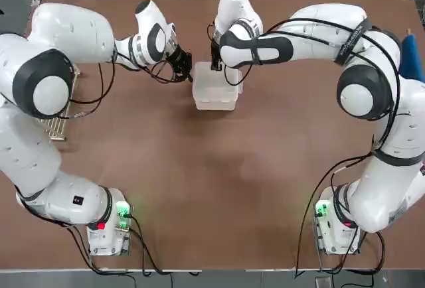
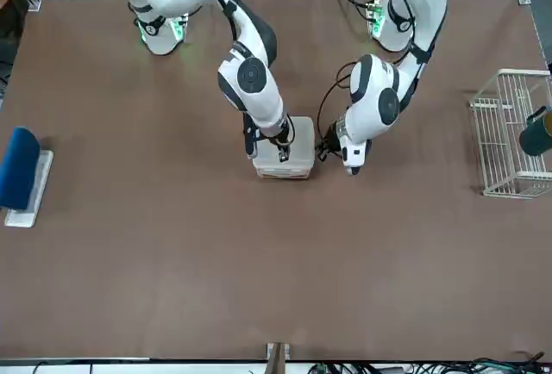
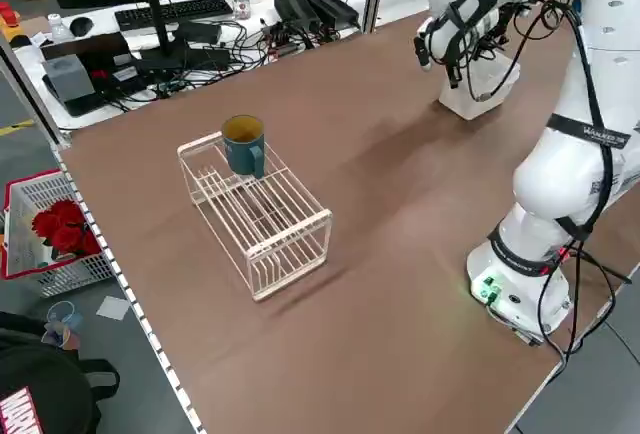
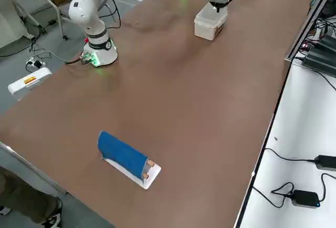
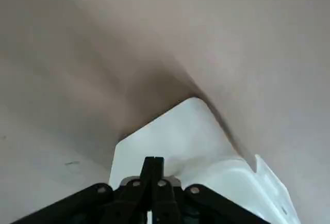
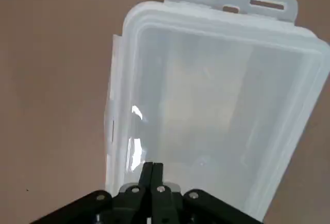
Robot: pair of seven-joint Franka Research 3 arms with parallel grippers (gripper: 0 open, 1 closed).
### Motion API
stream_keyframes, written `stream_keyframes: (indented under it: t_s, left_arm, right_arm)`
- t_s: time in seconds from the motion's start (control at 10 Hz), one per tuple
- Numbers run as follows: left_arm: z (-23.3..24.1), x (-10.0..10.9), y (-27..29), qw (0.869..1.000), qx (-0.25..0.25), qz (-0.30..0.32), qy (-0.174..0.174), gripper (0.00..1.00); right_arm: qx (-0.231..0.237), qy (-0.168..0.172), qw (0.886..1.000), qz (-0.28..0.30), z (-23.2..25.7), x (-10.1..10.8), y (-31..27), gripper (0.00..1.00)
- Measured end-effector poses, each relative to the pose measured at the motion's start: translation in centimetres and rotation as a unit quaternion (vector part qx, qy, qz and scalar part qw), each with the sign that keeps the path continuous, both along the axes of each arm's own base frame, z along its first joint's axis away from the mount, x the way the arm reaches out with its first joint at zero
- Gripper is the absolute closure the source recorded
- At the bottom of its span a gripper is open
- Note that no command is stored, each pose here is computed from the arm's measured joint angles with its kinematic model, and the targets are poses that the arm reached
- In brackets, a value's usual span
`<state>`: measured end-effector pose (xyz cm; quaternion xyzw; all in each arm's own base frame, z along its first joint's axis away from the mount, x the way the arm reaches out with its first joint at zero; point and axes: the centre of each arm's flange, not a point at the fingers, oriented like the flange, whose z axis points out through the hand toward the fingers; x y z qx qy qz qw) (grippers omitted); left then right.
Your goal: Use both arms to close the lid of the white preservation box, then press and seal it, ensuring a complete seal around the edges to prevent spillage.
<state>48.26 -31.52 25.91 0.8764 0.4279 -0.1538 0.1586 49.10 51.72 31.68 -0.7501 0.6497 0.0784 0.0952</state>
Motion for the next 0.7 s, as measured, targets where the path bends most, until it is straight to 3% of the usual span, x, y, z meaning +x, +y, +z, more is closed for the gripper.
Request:
stream_keyframes:
  t_s: [0.3,0.5,0.7]
  left_arm:
    - [3.0,0.8,1.2,0.999,0.012,-0.03,-0.003,0.99]
    - [5.9,2.7,2.8,1.0,0.01,-0.007,-0.012,0.99]
    - [7.0,2.5,1.2,1.0,0.01,0.003,-0.011,0.99]
  right_arm:
    - [0.0,0.0,1.0,0.0,0.0,0.0,0.0,0.99]
    - [0.0,0.0,1.0,0.0,0.0,0.0,0.0,0.99]
    - [-0.007,0.005,1.0,0.003,0.1,0.1,-0.2,0.99]
